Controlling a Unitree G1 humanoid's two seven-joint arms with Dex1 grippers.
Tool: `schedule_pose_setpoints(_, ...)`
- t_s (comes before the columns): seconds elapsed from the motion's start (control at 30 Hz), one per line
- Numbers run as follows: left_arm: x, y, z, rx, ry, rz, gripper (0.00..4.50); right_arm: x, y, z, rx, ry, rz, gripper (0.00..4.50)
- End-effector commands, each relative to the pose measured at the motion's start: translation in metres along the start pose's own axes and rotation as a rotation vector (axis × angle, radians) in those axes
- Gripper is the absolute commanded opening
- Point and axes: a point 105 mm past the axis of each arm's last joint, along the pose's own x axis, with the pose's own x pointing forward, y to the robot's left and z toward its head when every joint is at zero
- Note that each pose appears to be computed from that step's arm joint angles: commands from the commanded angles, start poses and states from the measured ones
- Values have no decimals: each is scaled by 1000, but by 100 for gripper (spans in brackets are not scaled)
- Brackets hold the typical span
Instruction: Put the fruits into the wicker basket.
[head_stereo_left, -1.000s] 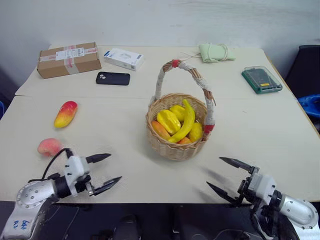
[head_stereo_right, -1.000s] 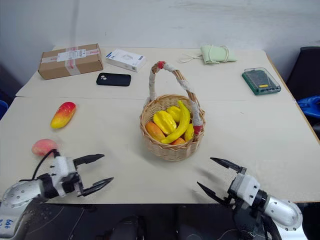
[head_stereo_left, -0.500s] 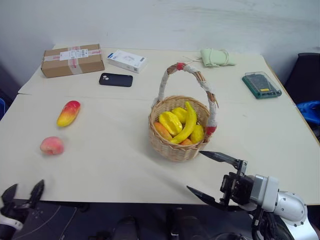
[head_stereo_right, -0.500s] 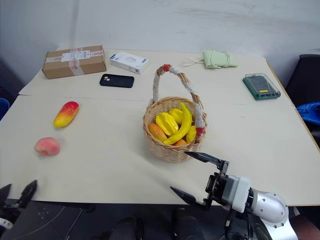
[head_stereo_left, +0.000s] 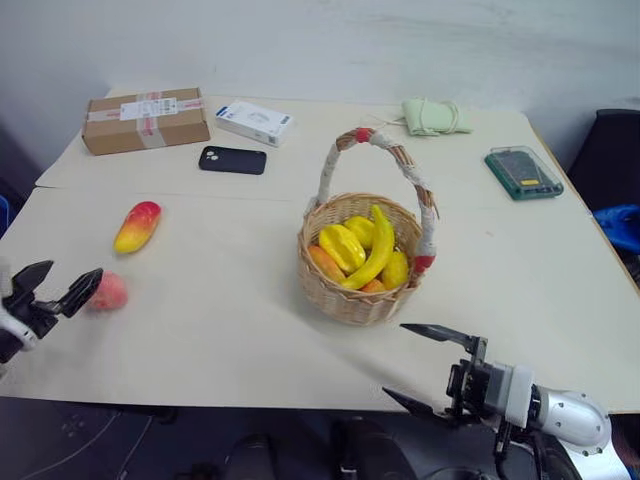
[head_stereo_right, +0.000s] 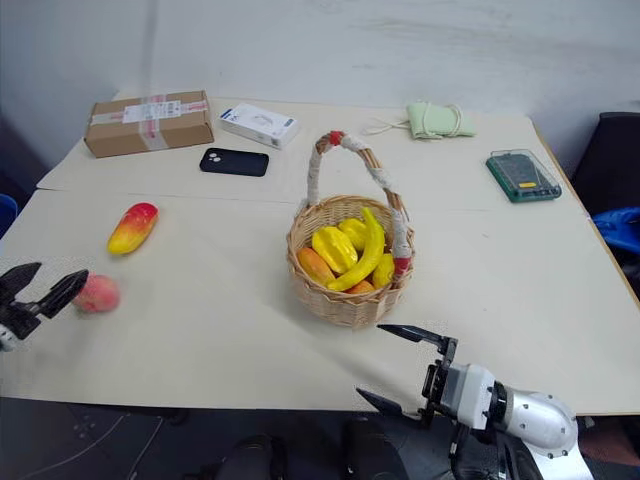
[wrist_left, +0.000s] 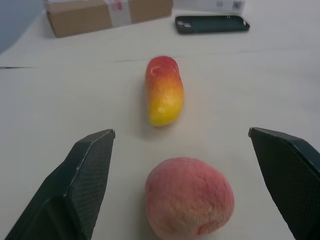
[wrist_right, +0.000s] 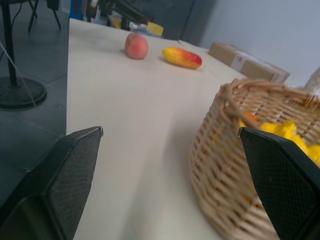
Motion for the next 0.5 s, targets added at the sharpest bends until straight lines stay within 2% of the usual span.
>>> schedule_pose_setpoints(0.03,7,1,-16,-13,93,2,450,0,-4,7,-42,-21,-7,448)
schedule_pose_setpoints(0.17,12,0,-31,-20,172,-3,450,2,-5,9,-48,-28,-20,448)
schedule_pose_setpoints(0.27,14,0,-30,-33,157,-17,388,3,-7,11,-47,-41,-49,450)
schedule_pose_setpoints(0.4,15,-3,-26,-6,162,-75,275,4,-9,14,-41,-59,-73,450)
schedule_pose_setpoints(0.5,7,-15,0,-53,130,-219,263,0,-16,17,-49,-50,-132,450)
